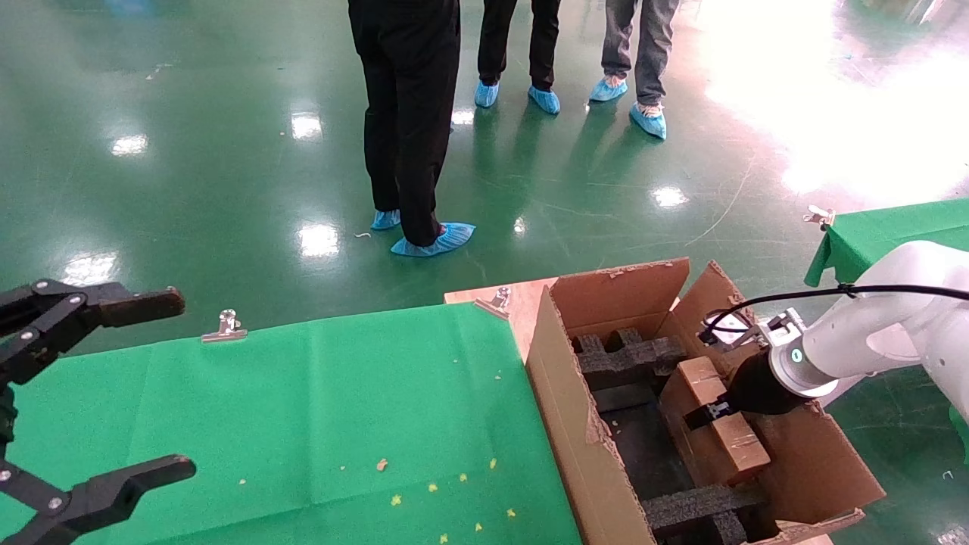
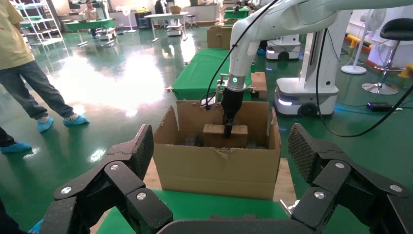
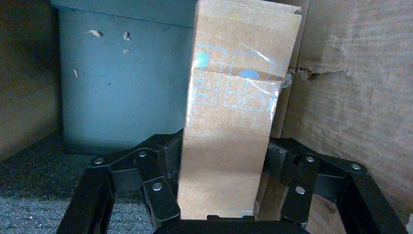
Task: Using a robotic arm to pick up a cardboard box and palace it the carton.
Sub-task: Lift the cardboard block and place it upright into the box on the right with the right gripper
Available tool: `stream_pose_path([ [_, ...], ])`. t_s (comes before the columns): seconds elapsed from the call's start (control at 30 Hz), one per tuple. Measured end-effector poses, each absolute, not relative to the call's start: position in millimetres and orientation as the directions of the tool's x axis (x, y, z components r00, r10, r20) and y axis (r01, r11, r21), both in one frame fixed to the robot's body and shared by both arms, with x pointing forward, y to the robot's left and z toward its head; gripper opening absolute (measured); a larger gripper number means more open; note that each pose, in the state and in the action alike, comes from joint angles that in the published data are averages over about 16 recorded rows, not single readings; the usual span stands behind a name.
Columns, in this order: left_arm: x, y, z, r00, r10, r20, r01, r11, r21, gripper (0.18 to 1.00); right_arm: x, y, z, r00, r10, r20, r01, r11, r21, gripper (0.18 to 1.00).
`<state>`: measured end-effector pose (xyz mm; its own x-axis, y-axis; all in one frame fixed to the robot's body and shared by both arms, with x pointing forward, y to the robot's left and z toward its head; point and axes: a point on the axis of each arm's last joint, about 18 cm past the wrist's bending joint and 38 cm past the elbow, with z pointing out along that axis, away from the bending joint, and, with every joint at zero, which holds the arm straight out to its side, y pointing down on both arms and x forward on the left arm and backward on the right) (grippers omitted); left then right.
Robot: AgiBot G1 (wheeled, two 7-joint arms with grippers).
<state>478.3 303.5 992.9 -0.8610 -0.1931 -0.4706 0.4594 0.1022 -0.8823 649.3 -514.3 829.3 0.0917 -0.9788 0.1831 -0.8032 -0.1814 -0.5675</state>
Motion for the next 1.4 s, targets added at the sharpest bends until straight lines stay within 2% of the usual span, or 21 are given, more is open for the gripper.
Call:
stream_pose_path([
  [0.33, 478, 304, 993, -0.861, -0.193, -0.471, 0.459, 0.102, -0.882, 1.0, 650, -513, 828, 0.094, -0.979, 0.181, -0.805, -0.182, -0.565, 0.336],
  [0.53, 478, 304, 993, -0.861, -0.193, -0.471, 0.459, 0.102, -0.882, 1.0, 649, -513, 828, 0.096, -0.979, 0.182, -0.805, -0.184, -0.564, 0.378],
  [0.7, 478, 304, 993, -0.861, -0.193, -0.471, 0.459, 0.102, -0.882, 1.0, 649, -514, 829, 0.097, -0.978, 0.184, -0.804, -0.185, -0.565, 0.446],
  [1.07, 478, 304, 993, -0.861, -0.193, -0.471, 0.459, 0.102, -0.882, 1.0, 650, -517, 841, 0.096, -0.976, 0.196, -0.791, -0.194, -0.58, 0.684],
  [1.4, 478, 304, 993, -0.861, -0.193, -0.471, 0.459, 0.102, -0.882, 1.0, 660, -515, 883, 0.11, -0.97, 0.216, -0.721, -0.227, -0.655, 0.876],
])
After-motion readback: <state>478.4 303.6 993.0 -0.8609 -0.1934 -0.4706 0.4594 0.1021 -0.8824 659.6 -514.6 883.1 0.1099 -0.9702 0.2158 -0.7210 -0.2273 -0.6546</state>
